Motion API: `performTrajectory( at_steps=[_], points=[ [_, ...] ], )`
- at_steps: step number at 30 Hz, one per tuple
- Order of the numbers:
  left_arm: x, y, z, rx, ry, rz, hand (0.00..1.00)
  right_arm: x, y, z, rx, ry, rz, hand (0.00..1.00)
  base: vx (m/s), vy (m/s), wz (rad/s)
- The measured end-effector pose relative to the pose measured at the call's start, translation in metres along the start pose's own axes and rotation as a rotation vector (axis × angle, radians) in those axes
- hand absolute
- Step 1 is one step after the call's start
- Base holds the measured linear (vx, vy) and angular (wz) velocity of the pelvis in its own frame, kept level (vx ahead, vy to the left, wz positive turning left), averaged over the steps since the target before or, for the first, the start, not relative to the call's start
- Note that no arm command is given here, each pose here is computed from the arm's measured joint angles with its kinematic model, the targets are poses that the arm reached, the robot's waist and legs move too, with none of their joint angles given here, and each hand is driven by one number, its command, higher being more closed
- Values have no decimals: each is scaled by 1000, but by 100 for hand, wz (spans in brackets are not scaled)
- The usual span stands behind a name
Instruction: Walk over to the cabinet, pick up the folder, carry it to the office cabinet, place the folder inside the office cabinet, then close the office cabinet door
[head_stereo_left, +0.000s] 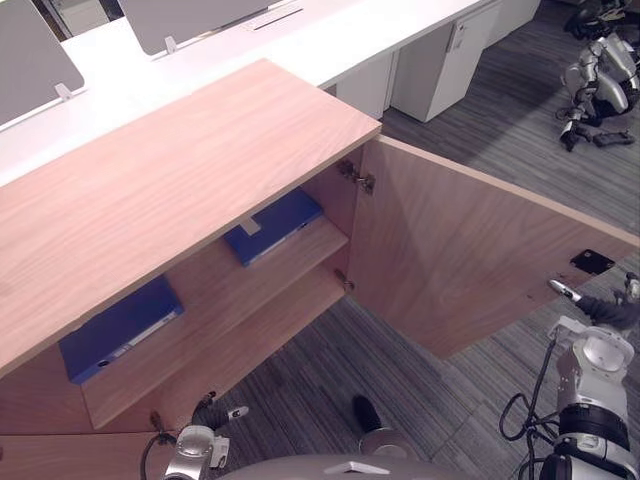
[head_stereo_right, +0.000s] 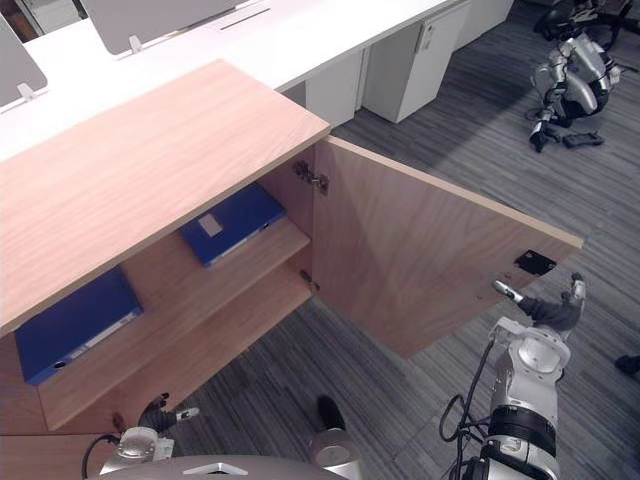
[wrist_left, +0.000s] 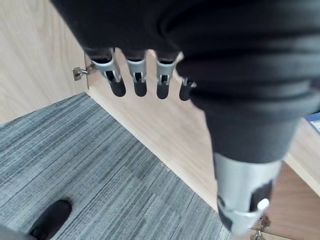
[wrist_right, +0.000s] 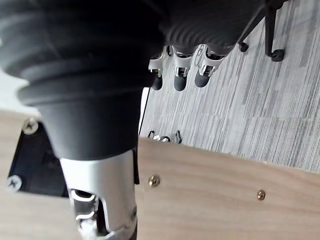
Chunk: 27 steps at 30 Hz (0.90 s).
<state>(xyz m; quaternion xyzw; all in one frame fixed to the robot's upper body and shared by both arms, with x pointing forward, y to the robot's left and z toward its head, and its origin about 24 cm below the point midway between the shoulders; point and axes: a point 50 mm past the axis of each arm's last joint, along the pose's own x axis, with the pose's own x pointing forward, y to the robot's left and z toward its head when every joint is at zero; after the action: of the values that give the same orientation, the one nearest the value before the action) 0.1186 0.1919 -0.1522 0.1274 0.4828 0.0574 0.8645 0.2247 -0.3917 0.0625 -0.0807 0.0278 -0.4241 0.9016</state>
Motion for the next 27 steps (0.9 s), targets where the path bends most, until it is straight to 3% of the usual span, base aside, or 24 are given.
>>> performTrajectory(
  at_steps=[17,27],
  points=[
    [-2,-2,-3,55,-9,-11,0,0,30,5,-62,-25,103,0,-47,-51,0],
    [2,-1,8,95,-41,-9,0,-63,52,-9,1,-64,228,0,-66,-61,-13]
  ],
)
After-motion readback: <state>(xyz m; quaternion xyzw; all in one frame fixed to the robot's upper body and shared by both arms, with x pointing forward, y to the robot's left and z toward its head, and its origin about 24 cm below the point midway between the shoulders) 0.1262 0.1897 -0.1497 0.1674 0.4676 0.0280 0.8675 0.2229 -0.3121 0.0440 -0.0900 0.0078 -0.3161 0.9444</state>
